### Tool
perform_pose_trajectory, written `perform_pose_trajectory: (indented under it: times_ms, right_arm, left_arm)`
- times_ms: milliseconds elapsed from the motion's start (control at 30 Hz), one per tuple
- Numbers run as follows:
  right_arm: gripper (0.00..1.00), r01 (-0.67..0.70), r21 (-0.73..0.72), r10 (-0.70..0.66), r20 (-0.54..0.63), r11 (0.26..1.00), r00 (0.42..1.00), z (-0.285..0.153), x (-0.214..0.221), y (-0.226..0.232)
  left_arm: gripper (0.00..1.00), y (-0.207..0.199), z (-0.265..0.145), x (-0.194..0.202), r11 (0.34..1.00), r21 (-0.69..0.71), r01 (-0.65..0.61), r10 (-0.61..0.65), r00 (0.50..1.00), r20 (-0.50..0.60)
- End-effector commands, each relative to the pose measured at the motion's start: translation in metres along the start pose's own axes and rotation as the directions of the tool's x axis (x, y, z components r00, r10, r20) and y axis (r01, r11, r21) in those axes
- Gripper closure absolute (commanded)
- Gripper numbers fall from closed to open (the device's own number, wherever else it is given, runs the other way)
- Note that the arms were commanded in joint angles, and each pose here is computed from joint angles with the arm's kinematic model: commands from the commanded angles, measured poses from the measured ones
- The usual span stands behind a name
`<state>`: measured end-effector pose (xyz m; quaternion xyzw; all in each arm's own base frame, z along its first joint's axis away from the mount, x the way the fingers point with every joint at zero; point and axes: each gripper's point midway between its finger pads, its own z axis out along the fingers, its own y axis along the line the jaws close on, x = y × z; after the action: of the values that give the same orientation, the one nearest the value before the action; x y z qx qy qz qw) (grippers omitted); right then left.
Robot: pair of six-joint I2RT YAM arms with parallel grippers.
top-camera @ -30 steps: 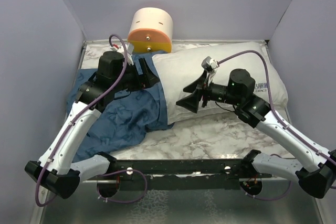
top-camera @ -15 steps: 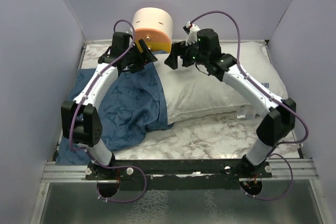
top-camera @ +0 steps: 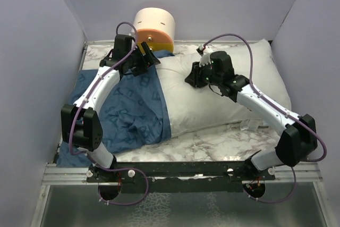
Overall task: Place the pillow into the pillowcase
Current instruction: Stuff the pillow into the pillowcase.
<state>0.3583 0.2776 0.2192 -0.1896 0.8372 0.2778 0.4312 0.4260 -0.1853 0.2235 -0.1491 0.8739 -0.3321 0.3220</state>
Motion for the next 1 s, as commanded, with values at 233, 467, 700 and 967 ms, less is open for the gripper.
perform_pose_trajectory:
  times_ms: [233, 467, 700, 967]
  right_arm:
    - [0.85, -0.141, -0.051, 0.132, -0.148, 0.989, 0.98, -0.039, 0.107, 0.007]
    - [0.86, -0.166, -0.032, 0.158, -0.177, 0.986, 0.971, -0.051, 0.133, 0.003]
    - [0.86, -0.191, -0.048, 0.179, -0.191, 0.98, 0.965, -0.055, 0.144, 0.006]
    - [0.84, -0.119, -0.097, 0.107, -0.12, 0.988, 0.987, -0.068, 0.126, 0.013]
  left_arm:
    - [0.2, -0.06, -0.052, 0.012, 0.966, 0.018, -0.257, 0.254, 0.962, 0.103]
    - [0.2, -0.041, -0.058, 0.049, 0.936, -0.188, -0.297, 0.312, 0.948, 0.056]
    - [0.21, -0.039, -0.04, 0.09, 0.915, -0.223, -0.336, 0.347, 0.938, 0.013]
    - [0.68, -0.019, -0.006, 0.126, 0.906, -0.169, -0.387, 0.382, 0.922, -0.061]
